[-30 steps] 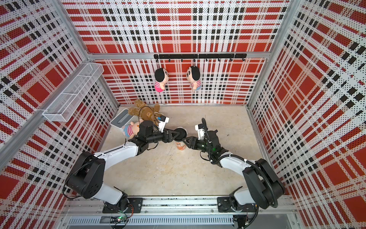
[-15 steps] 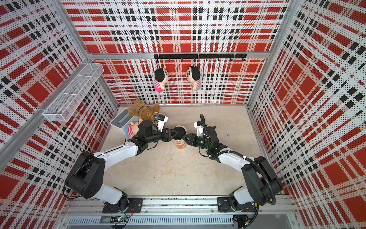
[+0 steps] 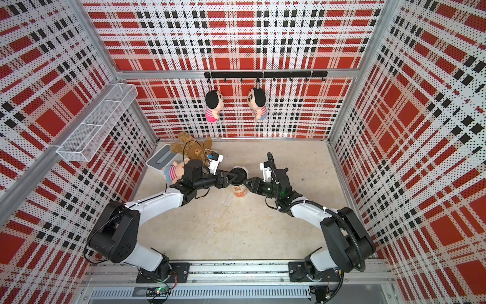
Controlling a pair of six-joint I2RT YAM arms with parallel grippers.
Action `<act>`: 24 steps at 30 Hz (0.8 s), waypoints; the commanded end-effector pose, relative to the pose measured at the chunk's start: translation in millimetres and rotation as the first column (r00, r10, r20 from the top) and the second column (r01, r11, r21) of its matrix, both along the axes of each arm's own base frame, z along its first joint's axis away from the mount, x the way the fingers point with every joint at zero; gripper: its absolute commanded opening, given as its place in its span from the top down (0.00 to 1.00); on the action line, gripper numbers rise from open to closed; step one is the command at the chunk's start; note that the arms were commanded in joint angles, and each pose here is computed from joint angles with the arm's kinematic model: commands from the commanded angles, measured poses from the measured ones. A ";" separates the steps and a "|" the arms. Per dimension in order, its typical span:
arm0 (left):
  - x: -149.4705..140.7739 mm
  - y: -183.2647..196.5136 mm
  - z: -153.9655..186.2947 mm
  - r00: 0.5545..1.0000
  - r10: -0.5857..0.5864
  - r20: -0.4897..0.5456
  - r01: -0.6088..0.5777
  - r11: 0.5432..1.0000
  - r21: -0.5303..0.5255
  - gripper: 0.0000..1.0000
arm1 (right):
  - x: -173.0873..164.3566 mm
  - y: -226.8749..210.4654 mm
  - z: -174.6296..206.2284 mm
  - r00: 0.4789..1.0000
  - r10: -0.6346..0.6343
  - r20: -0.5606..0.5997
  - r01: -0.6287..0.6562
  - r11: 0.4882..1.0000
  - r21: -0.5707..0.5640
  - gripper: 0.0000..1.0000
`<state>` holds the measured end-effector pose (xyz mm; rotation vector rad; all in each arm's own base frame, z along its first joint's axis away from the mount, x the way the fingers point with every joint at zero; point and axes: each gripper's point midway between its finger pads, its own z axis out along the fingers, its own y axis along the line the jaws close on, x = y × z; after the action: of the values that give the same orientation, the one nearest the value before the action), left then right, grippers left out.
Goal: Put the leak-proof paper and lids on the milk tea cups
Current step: Secure the cup lid on the cup.
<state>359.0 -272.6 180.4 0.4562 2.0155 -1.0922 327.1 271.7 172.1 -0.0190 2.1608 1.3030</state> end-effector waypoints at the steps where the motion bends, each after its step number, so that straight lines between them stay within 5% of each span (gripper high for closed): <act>1: -24.4 15.0 -79.8 0.974 0.019 -0.225 0.014 0.990 0.143 0.38 | 1.7 -8.7 13.2 0.999 -0.014 0.044 0.017 0.997 -0.070 0.47; 8: -24.3 13.8 -78.3 0.974 0.015 -0.227 0.016 0.990 0.137 0.38 | 16.6 1.5 66.2 0.979 0.006 0.206 -0.002 1.000 -0.021 0.39; 24: -13.8 2.2 -50.5 0.981 -0.020 -0.194 0.030 0.998 0.052 0.38 | 34.7 -5.6 -27.1 0.999 -0.040 0.008 0.041 0.969 -0.244 0.48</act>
<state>357.4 -277.4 181.0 0.4581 2.0213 -1.1490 368.7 279.0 184.6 -0.1093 2.1687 1.1113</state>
